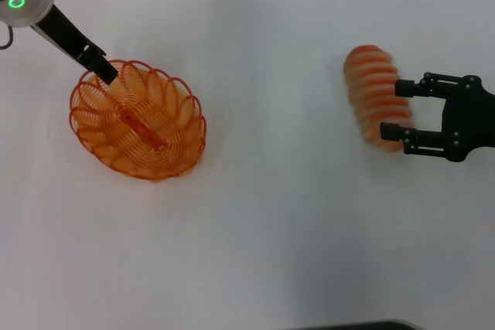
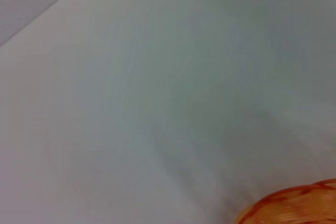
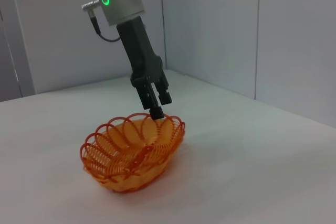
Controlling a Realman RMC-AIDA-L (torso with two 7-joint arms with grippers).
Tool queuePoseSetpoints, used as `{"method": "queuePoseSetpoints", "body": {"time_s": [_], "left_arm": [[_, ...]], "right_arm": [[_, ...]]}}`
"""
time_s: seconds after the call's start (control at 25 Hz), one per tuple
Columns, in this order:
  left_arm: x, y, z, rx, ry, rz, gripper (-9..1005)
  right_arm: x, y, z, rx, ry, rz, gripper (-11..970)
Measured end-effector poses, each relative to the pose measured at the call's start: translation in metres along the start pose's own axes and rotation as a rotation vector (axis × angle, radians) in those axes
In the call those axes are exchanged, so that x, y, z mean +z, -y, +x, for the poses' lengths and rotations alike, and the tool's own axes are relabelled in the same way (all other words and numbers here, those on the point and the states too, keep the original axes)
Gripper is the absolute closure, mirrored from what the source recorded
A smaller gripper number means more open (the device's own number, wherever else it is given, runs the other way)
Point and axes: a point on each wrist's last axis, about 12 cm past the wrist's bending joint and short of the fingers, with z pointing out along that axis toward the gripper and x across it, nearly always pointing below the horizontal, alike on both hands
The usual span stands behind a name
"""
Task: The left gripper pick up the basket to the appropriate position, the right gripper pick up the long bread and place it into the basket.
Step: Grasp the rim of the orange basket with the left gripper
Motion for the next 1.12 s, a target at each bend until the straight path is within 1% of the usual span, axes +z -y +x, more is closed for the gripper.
{"method": "queuePoseSetpoints", "body": {"time_s": [0.16, 0.44, 0.6, 0.8, 1.12], "left_arm": [[0.006, 0.0, 0.0, -0.001, -0.002, -0.003, 306], [0.012, -0.001, 0.003, 0.001, -0.017, -0.004, 310], [0.014, 0.001, 0.003, 0.01, -0.024, -0.005, 312], [0.017, 0.004, 0.005, 0.018, -0.03, -0.003, 344], [0.022, 0.009, 0.006, 0.039, -0.058, -0.001, 366]], "right_arm": [[0.001, 0.0, 0.0, 0.0, -0.001, -0.002, 209], [0.001, 0.0, 0.0, 0.001, 0.0, -0.004, 209], [0.002, 0.0, 0.0, 0.001, 0.0, -0.005, 209], [0.002, 0.0, 0.0, 0.001, -0.001, -0.006, 209], [0.002, 0.0, -0.001, 0.0, -0.001, -0.005, 209]]}}
